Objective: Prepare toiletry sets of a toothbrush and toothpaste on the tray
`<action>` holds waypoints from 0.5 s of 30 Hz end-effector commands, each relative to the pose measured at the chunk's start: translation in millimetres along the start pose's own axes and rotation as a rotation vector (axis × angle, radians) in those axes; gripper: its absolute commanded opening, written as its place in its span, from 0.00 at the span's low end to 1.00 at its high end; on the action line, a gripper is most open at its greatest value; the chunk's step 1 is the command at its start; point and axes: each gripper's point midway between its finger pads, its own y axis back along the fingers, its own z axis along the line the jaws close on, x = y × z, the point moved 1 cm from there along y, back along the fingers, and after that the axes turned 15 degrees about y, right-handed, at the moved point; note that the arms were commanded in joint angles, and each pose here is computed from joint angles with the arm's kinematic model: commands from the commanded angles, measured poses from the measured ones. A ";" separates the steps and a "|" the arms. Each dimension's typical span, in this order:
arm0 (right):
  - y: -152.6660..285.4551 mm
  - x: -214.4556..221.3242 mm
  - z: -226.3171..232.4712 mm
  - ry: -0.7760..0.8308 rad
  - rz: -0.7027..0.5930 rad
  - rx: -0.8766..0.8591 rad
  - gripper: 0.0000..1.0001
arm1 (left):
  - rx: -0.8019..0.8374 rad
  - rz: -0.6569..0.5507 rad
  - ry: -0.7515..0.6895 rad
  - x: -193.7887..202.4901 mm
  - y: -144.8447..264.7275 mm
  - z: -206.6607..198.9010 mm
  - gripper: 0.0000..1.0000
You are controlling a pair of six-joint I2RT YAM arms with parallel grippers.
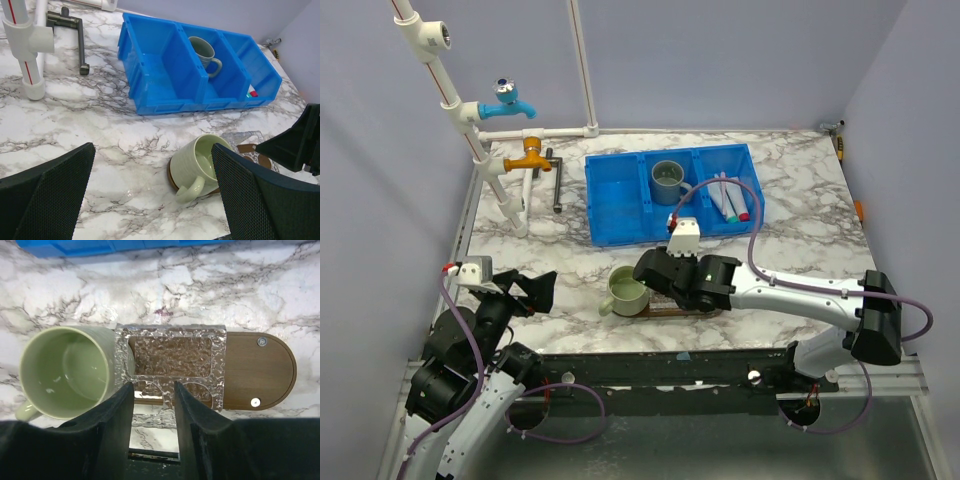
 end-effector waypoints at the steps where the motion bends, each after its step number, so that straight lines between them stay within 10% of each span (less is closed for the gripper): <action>1: 15.4 -30.1 -11.0 0.034 -0.095 0.030 0.42 | 0.012 -0.002 0.005 1.3 0.9 -0.8 0.99; 15: -9.2 -114.8 -33.1 0.158 -0.145 0.018 0.43 | 0.002 0.002 0.006 1.9 -0.3 0.3 0.99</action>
